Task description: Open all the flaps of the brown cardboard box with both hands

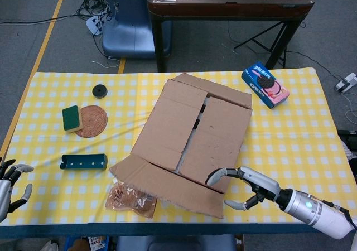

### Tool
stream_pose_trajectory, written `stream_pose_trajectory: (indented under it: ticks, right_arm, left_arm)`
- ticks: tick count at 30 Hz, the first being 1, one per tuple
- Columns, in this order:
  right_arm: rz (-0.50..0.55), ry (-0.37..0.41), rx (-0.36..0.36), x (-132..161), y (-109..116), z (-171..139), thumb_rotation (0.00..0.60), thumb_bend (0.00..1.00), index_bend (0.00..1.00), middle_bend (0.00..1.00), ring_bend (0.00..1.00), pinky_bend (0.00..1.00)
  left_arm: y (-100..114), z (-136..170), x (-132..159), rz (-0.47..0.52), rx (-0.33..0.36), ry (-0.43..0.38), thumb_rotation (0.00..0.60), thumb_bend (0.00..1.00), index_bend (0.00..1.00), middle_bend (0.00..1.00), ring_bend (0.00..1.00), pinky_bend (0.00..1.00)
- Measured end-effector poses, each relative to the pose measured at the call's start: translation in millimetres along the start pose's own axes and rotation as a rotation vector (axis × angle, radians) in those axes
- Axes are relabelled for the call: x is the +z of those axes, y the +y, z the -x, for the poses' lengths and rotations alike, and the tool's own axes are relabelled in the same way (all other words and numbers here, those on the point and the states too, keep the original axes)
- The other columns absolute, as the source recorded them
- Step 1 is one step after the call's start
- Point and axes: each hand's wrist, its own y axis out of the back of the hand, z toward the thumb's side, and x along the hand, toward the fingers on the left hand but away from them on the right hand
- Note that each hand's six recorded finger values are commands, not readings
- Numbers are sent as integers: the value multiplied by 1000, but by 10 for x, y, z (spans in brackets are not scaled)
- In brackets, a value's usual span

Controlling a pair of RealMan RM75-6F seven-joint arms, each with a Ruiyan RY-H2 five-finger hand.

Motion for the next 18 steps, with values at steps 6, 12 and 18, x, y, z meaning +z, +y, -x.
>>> stream_pose_trajectory:
  ticks: [6, 12, 18]
  right_arm:
    - [-14, -33, 33, -41, -4, 1, 600, 388, 287, 261, 170, 123]
    - [-83, -32, -21, -26, 103, -38, 600, 386, 287, 261, 170, 123]
    - [-261, -67, -125, -55, 274, -108, 600, 385, 287, 261, 169, 123]
  left_arm:
    - [1, 5, 21, 0, 0, -3, 600, 438, 417, 319, 156, 0]
    - [2, -13, 23, -4, -2, -3, 600, 438, 417, 319, 156, 0]
    - [17, -72, 68, -4, 1, -21, 600, 437, 417, 319, 156, 0]
